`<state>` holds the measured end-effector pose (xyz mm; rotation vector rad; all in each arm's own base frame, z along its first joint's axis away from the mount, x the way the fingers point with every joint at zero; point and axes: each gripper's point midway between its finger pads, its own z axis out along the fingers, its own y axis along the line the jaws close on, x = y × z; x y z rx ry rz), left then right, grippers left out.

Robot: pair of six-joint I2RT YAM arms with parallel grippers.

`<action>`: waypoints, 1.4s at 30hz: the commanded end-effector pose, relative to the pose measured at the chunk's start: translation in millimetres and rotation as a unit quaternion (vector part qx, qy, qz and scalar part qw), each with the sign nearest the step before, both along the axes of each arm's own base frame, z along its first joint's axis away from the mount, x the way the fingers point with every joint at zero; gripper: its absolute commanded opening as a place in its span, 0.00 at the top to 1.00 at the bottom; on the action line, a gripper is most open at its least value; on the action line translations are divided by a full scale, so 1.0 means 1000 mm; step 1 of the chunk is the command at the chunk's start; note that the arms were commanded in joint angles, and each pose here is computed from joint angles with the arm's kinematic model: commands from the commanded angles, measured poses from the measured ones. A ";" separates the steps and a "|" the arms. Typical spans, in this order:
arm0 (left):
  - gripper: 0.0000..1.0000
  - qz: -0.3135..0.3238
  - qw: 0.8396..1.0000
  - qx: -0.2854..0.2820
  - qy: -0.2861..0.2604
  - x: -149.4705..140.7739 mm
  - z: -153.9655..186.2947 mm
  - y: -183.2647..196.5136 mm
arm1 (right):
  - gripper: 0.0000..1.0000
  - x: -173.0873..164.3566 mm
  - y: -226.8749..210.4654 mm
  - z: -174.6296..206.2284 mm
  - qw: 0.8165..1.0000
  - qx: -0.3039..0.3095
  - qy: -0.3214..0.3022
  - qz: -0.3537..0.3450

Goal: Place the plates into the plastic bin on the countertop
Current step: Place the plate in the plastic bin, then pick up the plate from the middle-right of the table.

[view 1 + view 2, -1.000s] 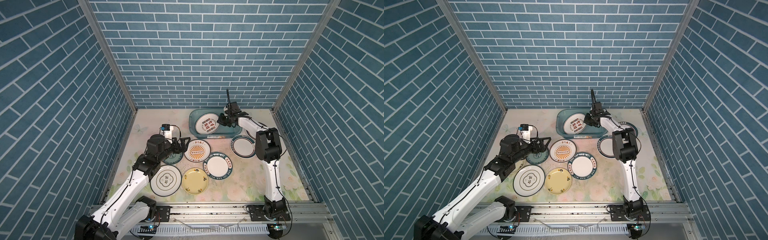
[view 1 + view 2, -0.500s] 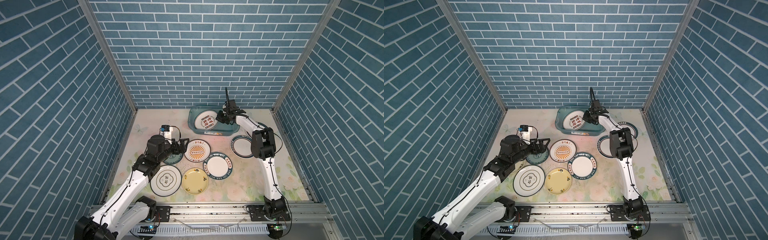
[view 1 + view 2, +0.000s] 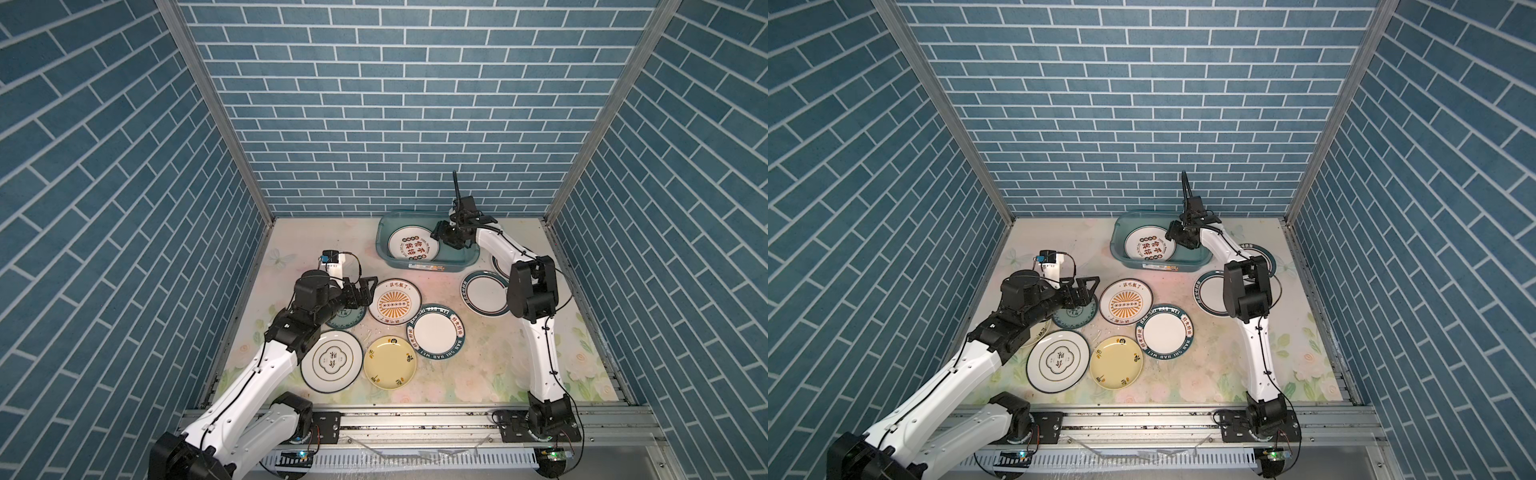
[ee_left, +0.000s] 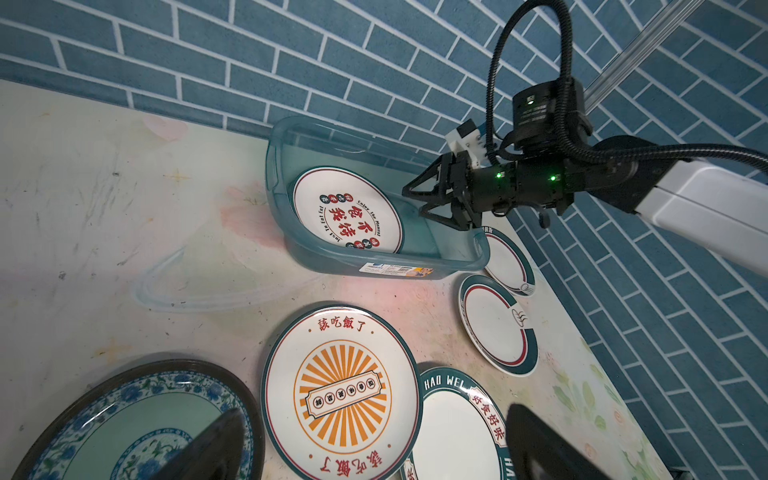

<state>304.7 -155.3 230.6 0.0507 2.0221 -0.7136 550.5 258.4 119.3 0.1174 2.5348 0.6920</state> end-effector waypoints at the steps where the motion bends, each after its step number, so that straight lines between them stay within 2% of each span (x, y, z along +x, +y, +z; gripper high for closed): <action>1: 0.00 0.007 1.000 0.007 -0.001 0.001 0.002 0.004 | 0.34 -0.014 -0.014 0.075 0.998 -0.003 -0.063 0.003; 6: 0.01 0.010 1.000 0.005 0.004 0.003 0.000 0.004 | 0.33 -0.048 -0.034 0.110 0.997 0.021 -0.081 -0.005; 12: 0.00 0.001 1.000 -0.009 0.011 0.004 -0.003 -0.001 | 0.33 -0.105 -0.079 0.114 0.994 0.060 -0.076 -0.052; 18: 0.00 -0.008 0.999 -0.025 0.019 0.004 -0.004 -0.008 | 0.30 -0.166 -0.132 0.082 0.989 0.080 -0.047 -0.118; 23: 0.00 -0.017 0.999 -0.038 0.028 0.005 -0.007 -0.015 | 0.31 -0.205 -0.166 0.048 0.982 0.084 -0.021 -0.168; 33: 0.00 -0.040 0.997 -0.046 0.046 0.002 -0.013 -0.033 | 0.34 -0.235 -0.198 -0.007 0.959 0.140 0.031 -0.244; 42: 0.00 -0.056 0.995 -0.061 0.051 0.000 -0.010 -0.047 | 0.39 -0.241 -0.207 -0.038 0.947 0.161 0.048 -0.273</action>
